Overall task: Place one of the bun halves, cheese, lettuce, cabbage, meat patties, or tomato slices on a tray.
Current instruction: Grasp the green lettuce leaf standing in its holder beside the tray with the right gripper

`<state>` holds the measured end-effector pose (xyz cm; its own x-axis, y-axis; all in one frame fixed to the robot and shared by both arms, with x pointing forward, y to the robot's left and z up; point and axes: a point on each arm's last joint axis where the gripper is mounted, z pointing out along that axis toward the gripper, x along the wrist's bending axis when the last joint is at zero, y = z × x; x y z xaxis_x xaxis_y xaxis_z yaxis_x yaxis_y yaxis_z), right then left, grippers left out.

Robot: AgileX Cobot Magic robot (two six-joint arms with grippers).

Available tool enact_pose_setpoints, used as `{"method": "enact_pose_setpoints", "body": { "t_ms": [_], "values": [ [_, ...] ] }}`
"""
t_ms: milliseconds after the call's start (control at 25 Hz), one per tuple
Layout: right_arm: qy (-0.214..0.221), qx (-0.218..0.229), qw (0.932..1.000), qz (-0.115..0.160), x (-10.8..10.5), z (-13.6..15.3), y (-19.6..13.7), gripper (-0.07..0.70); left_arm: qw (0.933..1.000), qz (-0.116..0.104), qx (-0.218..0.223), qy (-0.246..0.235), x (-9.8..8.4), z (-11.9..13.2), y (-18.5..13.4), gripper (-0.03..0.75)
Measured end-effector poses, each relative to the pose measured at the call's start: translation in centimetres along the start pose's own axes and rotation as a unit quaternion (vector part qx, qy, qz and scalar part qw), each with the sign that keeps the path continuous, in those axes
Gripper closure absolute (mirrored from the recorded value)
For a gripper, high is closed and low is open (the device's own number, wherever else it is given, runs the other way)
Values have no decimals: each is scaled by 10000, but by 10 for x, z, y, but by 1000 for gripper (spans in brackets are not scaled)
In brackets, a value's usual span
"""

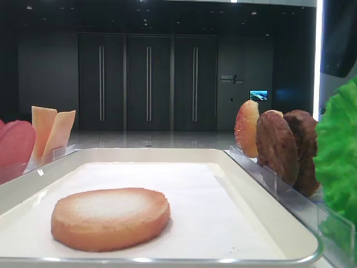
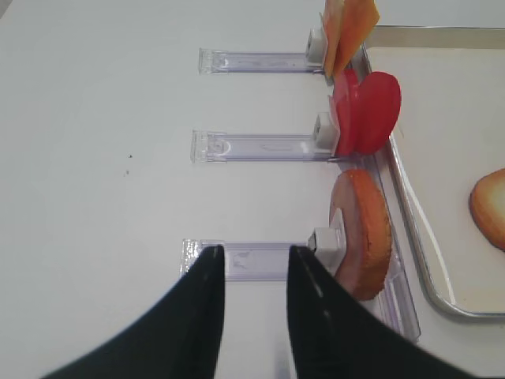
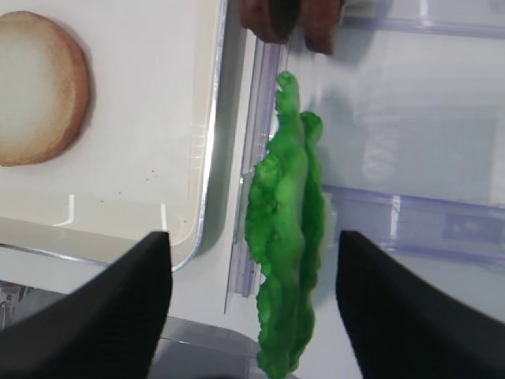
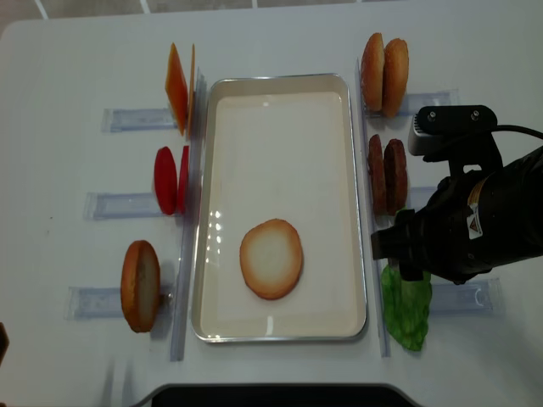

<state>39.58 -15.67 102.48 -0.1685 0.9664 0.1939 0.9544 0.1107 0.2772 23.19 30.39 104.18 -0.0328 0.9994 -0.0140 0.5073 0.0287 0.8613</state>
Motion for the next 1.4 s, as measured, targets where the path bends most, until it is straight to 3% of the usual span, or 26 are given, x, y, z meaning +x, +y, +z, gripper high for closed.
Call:
{"method": "enact_pose_setpoints", "body": {
  "t_ms": [1400],
  "values": [
    [-99,-18,9999,-120,-6,7,-3,220,10000,0,0,0,0,0,0,504]
  ]
}}
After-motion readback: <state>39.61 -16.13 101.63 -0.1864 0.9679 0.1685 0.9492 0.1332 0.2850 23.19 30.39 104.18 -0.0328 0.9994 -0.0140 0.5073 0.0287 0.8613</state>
